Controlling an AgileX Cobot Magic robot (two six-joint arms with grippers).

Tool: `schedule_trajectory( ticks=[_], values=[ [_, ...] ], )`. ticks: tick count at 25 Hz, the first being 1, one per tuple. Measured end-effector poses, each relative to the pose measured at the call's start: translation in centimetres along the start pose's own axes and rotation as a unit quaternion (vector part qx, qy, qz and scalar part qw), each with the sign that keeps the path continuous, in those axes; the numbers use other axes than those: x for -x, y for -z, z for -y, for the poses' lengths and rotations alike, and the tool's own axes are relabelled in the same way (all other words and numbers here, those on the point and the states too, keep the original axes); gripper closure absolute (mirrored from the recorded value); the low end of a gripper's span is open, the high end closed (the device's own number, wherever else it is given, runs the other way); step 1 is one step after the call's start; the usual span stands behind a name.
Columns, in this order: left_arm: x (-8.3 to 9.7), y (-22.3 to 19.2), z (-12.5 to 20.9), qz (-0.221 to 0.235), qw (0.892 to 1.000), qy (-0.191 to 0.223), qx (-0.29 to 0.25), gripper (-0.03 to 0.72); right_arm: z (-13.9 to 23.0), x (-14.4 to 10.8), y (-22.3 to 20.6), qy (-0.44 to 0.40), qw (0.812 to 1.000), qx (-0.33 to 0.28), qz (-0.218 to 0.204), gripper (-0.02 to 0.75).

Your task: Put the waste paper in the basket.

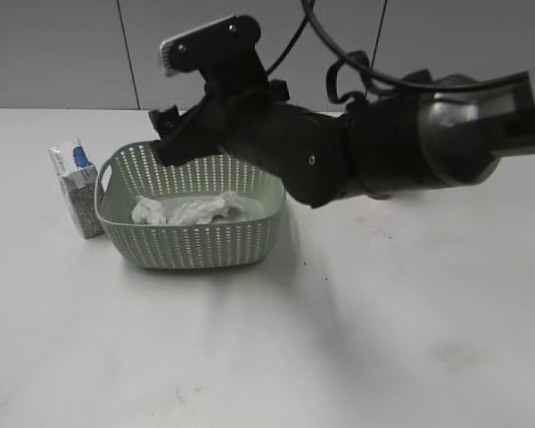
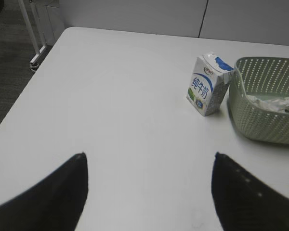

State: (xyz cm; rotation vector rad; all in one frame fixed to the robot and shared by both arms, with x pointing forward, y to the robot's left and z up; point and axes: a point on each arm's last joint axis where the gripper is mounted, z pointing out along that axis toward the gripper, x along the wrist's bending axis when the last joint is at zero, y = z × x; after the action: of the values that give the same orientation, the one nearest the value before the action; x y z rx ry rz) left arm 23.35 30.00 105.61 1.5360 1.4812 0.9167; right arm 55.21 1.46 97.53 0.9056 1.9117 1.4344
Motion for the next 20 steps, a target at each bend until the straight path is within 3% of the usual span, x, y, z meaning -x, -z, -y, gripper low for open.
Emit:
schedule_trajectory(
  ticks=[4,11,16,20],
  values=[
    [0.0,0.0,0.0,0.000,1.000,0.000,0.000,0.097,-4.9,2.6,0.1,-0.024,0.999,-0.023,-0.013,0.092],
    [0.0,0.0,0.0,0.000,1.000,0.000,0.000,0.097,-8.9,13.7,1.1,-0.122,0.979,-0.166,0.004,0.127],
    [0.0,0.0,0.0,0.000,1.000,0.000,0.000,0.097,-8.5,21.5,4.3,-0.172,0.947,-0.263,0.057,0.146],
    [0.0,0.0,0.0,0.000,1.000,0.000,0.000,0.097,-6.6,26.1,7.2,-0.204,0.911,-0.343,0.106,0.146]
  ],
)
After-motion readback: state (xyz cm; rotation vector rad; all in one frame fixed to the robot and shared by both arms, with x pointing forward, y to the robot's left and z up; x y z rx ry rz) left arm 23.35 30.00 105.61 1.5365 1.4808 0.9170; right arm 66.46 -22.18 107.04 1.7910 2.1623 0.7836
